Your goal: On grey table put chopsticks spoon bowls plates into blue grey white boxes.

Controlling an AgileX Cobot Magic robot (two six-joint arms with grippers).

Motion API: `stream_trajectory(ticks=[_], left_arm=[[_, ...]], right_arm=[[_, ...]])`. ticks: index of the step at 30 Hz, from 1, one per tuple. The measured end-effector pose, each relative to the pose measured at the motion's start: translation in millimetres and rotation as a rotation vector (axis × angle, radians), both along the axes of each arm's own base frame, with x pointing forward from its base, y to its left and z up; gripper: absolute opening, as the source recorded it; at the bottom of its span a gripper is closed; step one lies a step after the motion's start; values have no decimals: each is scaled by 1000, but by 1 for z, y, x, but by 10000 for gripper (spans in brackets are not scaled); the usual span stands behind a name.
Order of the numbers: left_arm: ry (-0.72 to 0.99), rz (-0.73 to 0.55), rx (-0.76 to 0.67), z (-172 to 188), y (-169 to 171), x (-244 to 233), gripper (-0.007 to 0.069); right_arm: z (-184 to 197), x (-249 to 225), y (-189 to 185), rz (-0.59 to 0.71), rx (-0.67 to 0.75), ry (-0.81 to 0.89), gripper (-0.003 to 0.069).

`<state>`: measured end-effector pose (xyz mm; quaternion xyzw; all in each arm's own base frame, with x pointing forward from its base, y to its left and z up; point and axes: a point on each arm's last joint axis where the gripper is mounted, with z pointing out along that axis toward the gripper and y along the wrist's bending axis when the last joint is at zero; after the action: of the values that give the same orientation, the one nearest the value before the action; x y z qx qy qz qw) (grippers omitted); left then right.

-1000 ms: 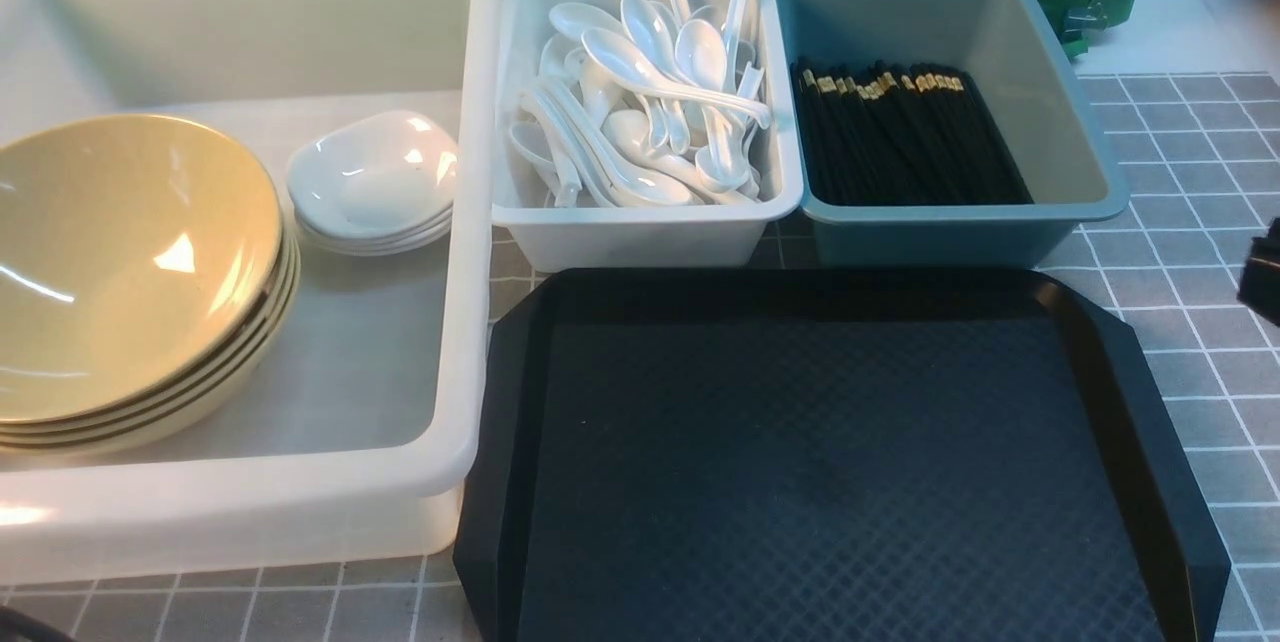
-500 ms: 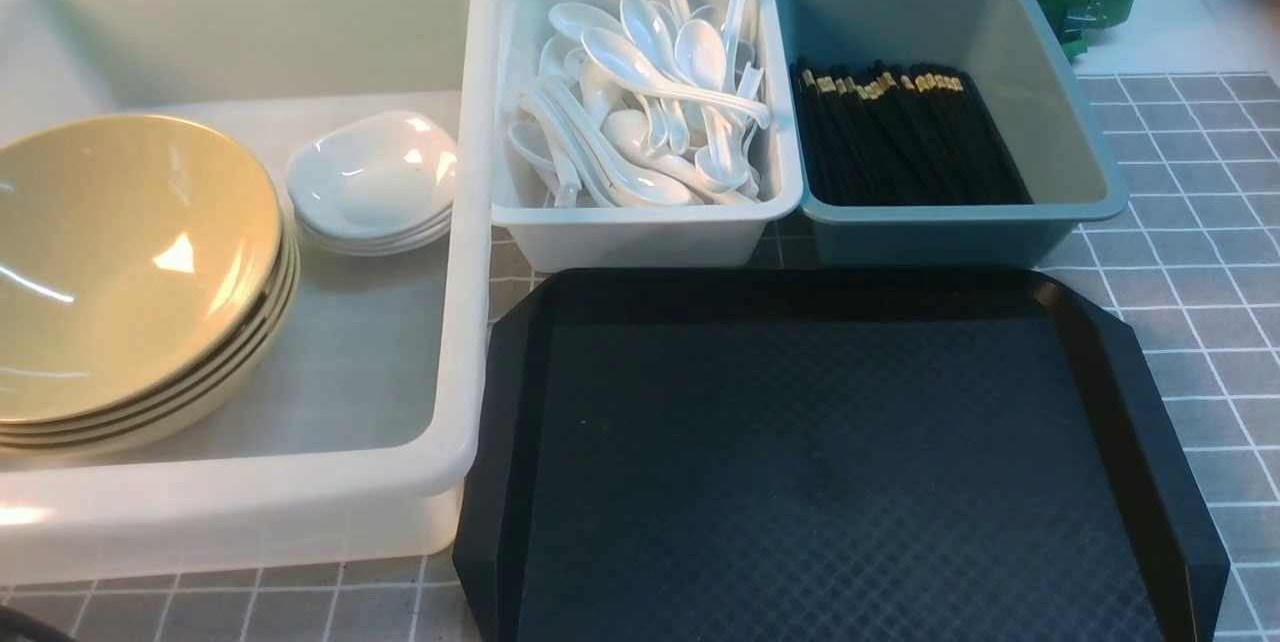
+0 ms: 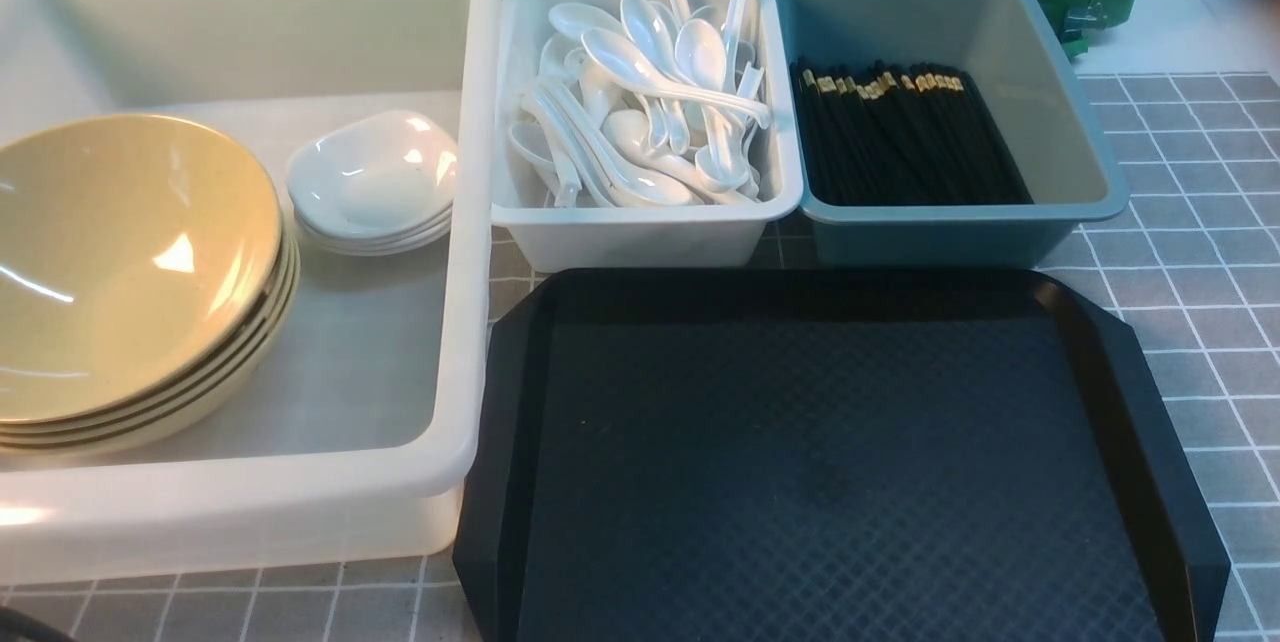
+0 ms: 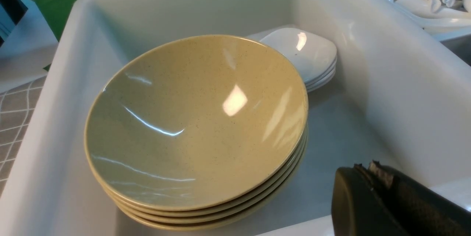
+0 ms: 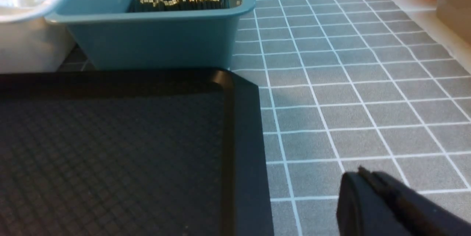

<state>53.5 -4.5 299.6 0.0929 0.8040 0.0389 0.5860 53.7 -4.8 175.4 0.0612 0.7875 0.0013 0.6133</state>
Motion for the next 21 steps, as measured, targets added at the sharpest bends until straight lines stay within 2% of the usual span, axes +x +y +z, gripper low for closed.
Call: stream_trajectory(ticks=[21], left_arm=[[0,0,0,0,0,0,-11]], right_arm=[[0,0,0,0,1,1,42]])
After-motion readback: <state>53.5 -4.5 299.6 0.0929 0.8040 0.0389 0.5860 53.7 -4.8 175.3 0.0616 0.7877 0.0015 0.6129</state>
